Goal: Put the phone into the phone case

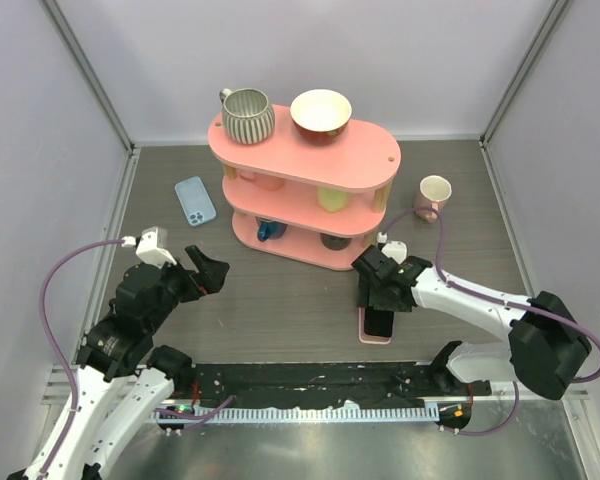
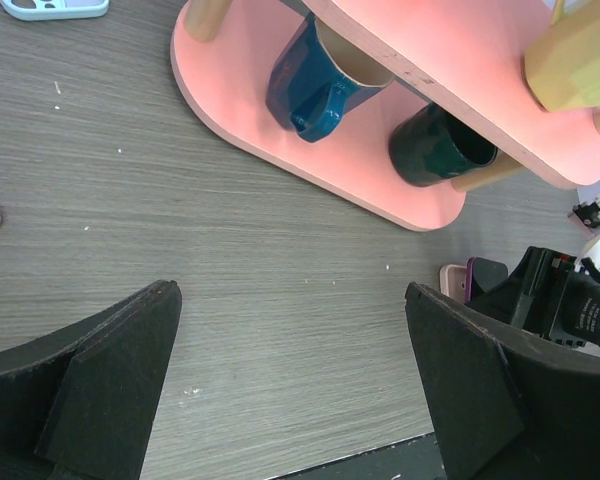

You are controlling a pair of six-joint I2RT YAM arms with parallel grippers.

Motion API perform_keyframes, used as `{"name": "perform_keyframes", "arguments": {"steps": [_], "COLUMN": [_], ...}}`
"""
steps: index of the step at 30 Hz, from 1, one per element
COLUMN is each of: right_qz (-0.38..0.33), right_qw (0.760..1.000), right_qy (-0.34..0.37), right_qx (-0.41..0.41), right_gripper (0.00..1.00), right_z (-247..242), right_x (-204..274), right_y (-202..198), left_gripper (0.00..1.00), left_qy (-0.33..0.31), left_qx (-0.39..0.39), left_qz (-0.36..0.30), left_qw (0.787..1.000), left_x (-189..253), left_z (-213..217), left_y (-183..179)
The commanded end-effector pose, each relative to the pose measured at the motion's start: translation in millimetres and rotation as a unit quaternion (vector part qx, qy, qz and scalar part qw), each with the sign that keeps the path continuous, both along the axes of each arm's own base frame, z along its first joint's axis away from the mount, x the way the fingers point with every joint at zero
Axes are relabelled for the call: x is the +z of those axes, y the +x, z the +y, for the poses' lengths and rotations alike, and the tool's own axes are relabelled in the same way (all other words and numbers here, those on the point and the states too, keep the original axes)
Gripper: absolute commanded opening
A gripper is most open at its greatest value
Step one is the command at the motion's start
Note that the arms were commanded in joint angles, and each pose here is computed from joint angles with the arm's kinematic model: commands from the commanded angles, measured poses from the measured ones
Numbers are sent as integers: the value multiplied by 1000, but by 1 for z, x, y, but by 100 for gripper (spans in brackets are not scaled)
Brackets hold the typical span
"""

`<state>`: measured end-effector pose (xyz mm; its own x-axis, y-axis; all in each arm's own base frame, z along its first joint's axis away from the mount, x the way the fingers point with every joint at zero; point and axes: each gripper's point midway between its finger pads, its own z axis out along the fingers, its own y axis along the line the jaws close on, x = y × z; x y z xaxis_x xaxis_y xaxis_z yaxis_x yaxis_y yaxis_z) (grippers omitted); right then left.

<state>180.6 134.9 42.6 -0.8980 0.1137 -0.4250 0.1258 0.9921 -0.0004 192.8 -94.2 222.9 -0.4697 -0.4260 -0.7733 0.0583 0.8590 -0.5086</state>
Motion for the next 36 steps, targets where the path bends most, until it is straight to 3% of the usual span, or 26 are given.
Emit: {"name": "perform_keyframes", "arguments": {"steps": [1, 9, 21, 25, 36], "right_qz": [-20, -19, -11, -24, -45], "right_qw": [999, 1000, 999, 999, 999], "right_qy": [20, 12, -1, 10, -14], "right_qx": [-15, 4, 31, 28, 27], "right_gripper": [54, 66, 72, 83, 82], "right_z": [9, 12, 15, 17, 5], "right_x": [1, 4, -2, 6, 26], "right_y": [11, 11, 9, 11, 16], "left_gripper": [100, 100, 100, 100, 99], "left_qy": [-8, -8, -7, -5, -5], "left_qx": [-4, -2, -1, -1, -8], "left_qz": [-23, -23, -21, -17, -12], "left_qw": [1000, 1000, 1000, 1000, 1000], "left_x": [11, 10, 9, 7, 6], "left_z": [-3, -2, -2, -2, -5], "left_y": [4, 5, 6, 6, 6]}}
